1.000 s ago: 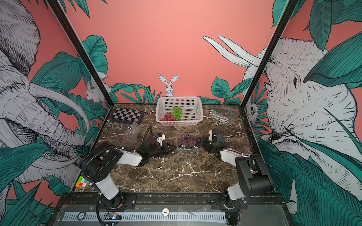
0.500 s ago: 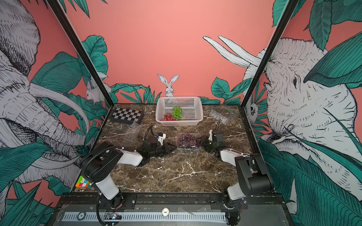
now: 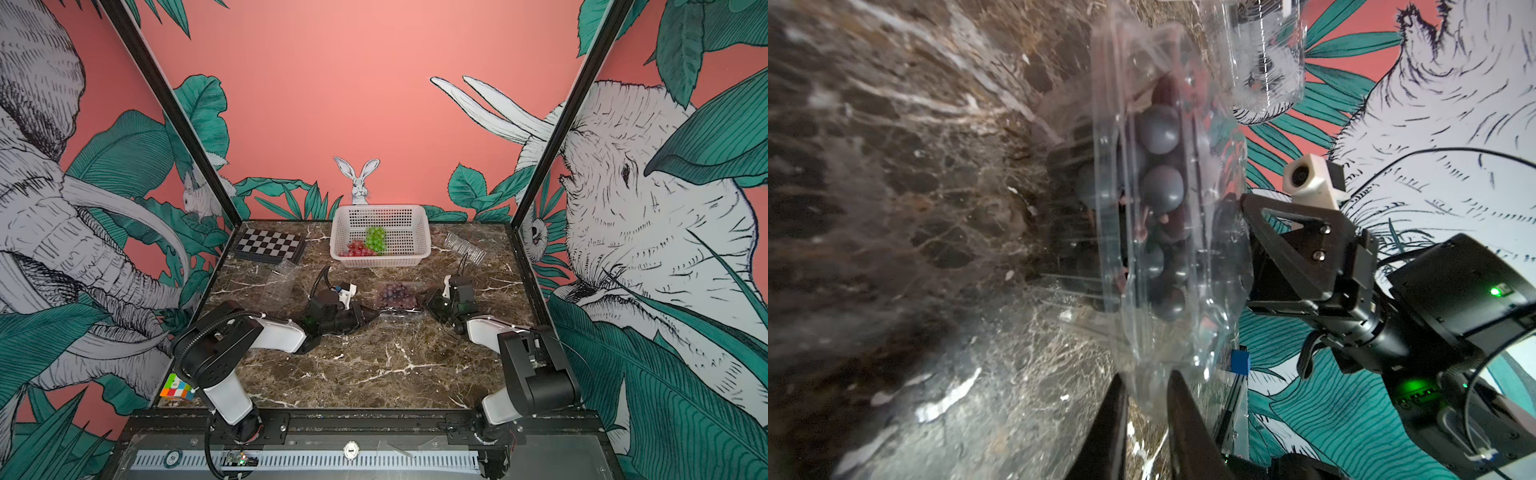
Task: Pack grapes into containers
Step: Close the packing box at the center of the board.
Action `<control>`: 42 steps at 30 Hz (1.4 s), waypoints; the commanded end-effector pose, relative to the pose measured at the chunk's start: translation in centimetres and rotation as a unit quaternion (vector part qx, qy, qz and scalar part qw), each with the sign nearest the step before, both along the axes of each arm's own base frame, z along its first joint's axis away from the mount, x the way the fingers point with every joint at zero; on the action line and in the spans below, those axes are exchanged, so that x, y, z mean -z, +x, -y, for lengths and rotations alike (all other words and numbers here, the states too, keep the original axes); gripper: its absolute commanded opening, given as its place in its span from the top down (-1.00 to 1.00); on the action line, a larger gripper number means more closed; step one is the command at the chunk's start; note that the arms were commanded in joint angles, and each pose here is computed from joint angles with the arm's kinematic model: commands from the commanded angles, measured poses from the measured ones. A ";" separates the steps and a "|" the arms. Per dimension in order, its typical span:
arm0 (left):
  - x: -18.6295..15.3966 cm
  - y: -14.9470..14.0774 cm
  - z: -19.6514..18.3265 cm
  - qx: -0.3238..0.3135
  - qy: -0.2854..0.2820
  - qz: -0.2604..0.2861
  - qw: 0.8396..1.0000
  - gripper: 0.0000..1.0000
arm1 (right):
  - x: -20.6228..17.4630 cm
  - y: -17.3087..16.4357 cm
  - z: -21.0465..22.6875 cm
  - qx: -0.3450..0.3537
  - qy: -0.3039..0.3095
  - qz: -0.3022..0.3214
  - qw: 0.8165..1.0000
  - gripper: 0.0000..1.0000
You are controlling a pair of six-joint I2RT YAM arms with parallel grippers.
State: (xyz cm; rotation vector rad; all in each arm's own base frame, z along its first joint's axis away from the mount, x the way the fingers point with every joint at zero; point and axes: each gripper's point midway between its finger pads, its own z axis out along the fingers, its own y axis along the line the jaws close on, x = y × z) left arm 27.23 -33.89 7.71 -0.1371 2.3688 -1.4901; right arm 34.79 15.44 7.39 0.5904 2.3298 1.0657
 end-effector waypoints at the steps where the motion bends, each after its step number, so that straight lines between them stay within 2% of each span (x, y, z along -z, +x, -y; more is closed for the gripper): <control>1: -0.4 0.2 0.6 0.004 -0.003 0.011 1.000 0.58 | 0.4 -0.5 -0.5 -0.009 0.004 -0.003 1.000 0.01; 8: 0.0 0.3 0.4 -0.002 0.006 0.009 1.000 0.60 | 0.3 -0.5 -0.6 -0.011 0.006 -0.003 1.000 0.02; 12: 0.5 0.4 0.1 -0.010 0.013 0.007 1.000 0.70 | 0.4 -0.6 -0.6 -0.010 0.007 -0.003 1.000 0.02; 16: 0.6 0.6 0.0 -0.013 0.017 0.009 1.000 0.72 | 0.4 -0.7 -0.6 -0.010 0.008 -0.003 1.000 0.02; 27: 1.1 0.8 -0.1 -0.018 0.021 0.010 1.000 0.72 | 0.3 -0.7 -0.7 -0.010 0.012 -0.001 1.000 0.02; 37: 1.1 1.4 0.0 -0.030 0.020 0.015 0.999 0.63 | 0.4 -0.8 -0.7 -0.010 0.013 -0.002 1.000 0.02; 42: 1.1 1.6 0.1 -0.031 0.020 0.018 0.999 0.66 | 0.3 -0.7 -0.7 -0.010 0.014 -0.001 1.000 0.02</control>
